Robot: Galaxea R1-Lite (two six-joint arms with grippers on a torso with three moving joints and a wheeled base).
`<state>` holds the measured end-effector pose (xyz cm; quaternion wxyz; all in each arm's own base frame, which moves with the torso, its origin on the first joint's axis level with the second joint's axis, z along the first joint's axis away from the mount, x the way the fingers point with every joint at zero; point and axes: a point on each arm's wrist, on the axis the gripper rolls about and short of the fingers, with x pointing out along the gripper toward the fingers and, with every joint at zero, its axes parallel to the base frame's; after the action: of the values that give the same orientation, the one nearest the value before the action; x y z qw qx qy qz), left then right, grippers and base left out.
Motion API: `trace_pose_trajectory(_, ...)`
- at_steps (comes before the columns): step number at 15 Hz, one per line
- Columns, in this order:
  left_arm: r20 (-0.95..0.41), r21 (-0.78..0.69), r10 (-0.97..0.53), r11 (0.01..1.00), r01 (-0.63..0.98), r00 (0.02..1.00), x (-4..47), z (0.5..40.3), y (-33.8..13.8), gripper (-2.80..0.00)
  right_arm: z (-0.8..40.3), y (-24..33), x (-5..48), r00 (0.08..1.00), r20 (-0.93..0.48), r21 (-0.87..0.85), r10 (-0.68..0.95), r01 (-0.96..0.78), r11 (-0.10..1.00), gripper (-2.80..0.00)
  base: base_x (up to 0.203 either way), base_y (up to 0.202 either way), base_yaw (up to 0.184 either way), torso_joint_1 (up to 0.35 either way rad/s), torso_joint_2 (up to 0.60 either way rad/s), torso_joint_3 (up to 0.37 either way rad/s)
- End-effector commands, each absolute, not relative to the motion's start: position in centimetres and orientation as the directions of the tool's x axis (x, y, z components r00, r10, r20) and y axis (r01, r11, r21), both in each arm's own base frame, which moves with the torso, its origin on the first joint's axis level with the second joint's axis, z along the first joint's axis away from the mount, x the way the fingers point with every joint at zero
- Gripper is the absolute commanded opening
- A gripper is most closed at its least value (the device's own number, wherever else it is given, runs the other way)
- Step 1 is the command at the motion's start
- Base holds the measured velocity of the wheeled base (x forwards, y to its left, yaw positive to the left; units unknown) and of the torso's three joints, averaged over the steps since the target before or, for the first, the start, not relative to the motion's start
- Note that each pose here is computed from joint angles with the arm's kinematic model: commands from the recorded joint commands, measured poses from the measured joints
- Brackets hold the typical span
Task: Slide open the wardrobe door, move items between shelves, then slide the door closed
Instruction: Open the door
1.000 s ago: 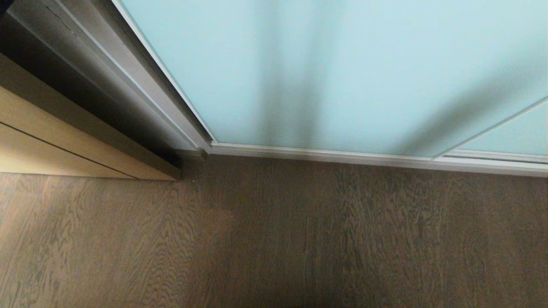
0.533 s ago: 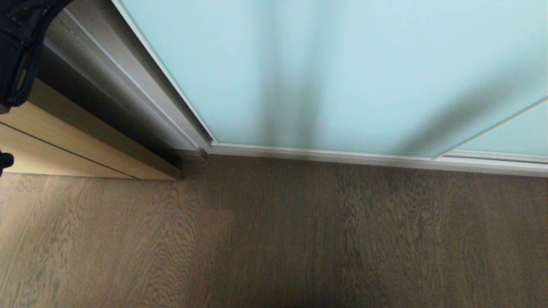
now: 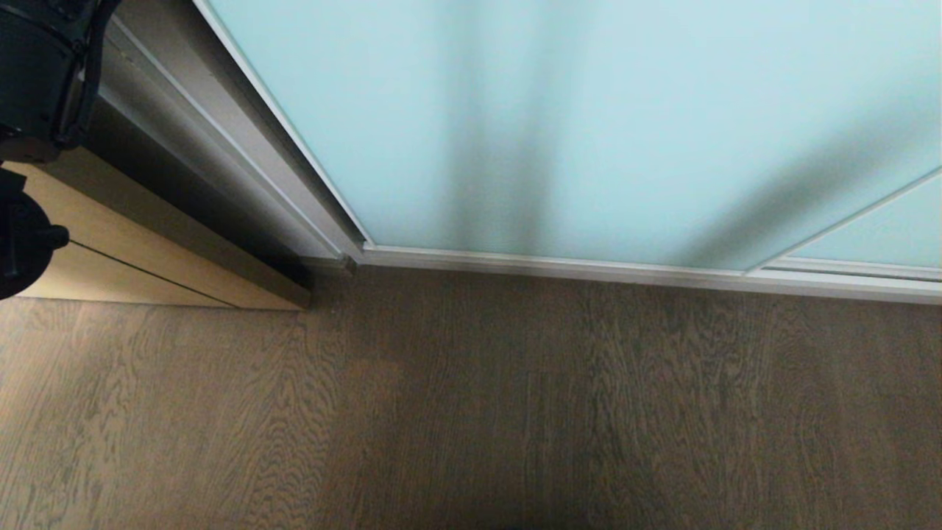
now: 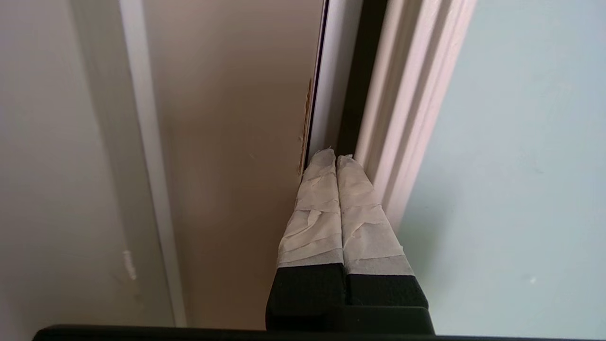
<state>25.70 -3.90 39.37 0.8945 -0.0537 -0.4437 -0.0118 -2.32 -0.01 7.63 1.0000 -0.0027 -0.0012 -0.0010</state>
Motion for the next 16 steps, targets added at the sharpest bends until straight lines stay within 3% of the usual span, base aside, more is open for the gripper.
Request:
trace_pose_trajectory(1,0.786,-0.086,0.024,0.994,0.071,0.618,26.9,38.8,-4.1,-2.8,7.6,0.0,-2.3,1.0,0.003,-0.005,-0.002,0.002,1.0,-2.8,0.0,0.0,0.0,0.0,0.0,0.0)
trace_pose_trajectory(11,0.791,-0.087,0.02,0.993,0.08,0.612,29.7,38.5,-4.8,-2.8,7.6,0.0,-2.3,1.0,0.003,-0.006,-0.002,0.002,1.0,-2.8,0.0,0.0,0.0,0.0,0.0,0.0)
trace_pose_trajectory(16,0.793,-0.087,-0.031,0.983,0.163,0.608,29.1,38.8,-7.3,-2.8,7.6,0.0,-2.3,1.0,0.003,-0.006,-0.002,0.002,1.0,-2.8,0.0,0.0,0.0,0.0,0.0,0.0)
